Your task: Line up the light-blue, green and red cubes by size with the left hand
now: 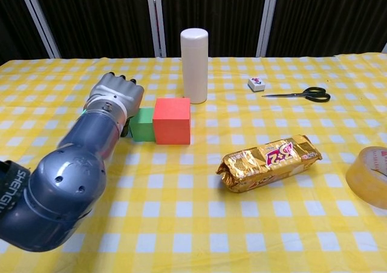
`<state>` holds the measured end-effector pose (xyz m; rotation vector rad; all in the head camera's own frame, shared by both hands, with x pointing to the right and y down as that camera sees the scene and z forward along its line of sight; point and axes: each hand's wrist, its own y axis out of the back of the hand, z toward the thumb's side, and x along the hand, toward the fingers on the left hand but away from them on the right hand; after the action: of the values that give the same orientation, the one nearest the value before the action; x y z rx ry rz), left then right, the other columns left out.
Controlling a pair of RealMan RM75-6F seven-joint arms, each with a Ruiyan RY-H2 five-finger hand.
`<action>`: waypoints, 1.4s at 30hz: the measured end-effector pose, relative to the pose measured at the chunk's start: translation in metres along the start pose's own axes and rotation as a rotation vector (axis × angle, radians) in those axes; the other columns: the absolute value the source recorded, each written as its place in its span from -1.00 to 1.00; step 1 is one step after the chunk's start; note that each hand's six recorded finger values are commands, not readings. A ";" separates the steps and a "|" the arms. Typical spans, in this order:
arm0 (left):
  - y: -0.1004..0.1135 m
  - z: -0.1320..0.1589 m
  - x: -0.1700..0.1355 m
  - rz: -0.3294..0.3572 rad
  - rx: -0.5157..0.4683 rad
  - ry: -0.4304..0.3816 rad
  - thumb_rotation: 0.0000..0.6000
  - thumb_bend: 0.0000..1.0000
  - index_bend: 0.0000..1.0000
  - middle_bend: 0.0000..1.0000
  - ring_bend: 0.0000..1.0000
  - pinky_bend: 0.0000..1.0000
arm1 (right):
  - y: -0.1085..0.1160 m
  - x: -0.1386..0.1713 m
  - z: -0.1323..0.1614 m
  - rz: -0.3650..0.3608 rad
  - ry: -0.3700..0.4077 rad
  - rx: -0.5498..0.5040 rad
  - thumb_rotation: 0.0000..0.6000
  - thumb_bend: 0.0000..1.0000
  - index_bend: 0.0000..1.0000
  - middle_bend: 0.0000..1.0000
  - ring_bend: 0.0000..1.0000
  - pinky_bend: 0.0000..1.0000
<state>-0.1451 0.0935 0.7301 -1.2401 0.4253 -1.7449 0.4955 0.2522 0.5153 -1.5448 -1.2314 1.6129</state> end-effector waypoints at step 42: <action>-0.031 -0.199 -0.103 0.134 -0.382 -0.066 1.00 -0.38 -0.68 -1.00 -1.00 -1.00 | 0.003 0.007 0.012 -0.029 0.017 0.034 1.00 -0.37 -0.61 -1.00 -0.95 -1.00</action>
<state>-0.3276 0.1510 0.6091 -1.4931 0.8119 -1.5476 0.4830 0.2540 0.5086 -1.5096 -1.2055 1.5912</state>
